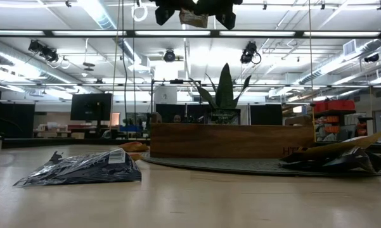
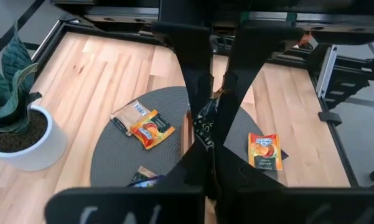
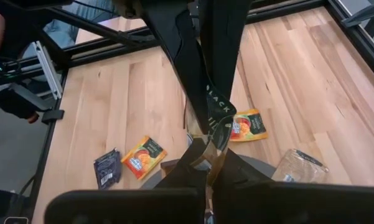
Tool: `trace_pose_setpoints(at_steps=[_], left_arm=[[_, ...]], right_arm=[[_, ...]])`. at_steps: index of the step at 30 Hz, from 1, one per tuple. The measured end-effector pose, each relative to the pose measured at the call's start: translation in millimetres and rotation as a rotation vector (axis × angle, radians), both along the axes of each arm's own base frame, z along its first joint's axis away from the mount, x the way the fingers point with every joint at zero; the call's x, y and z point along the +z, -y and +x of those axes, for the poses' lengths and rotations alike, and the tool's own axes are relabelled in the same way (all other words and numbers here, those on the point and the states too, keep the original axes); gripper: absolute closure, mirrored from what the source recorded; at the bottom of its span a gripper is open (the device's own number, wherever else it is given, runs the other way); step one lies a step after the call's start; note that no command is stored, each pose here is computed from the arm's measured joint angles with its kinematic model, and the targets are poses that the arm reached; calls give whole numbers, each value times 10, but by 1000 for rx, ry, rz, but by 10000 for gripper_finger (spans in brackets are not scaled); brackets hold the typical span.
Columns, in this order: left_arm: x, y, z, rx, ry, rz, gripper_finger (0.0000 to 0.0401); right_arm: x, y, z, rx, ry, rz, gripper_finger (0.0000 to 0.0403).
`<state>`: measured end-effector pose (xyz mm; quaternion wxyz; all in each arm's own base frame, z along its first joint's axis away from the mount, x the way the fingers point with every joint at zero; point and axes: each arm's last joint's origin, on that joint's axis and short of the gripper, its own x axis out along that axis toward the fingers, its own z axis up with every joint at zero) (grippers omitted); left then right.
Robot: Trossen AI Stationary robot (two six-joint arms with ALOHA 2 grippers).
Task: Pick & Place Tea
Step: Put the brown tea bag into the left section of the wooden organizer
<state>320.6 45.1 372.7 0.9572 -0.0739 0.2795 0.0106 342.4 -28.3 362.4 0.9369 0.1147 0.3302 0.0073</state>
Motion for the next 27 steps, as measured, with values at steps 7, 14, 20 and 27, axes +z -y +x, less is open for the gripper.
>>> trace_pose_setpoints(at_steps=[7,14,20,27], left_arm=[[12,11,-31,38,-13,30,397],[31,91,-70,82,-33,109,398],[-227,179,-46,99,-33,116,398],[-830,341,-31,93,92,69,399]], right_arm=[[77,-18,-141,19,-22,-3,310],[247,-31,-493,-32,-78,15,187],[388,-13,-817,-184,-113,-67,142],[290,-17,-1011,-278,-72,-36,157]])
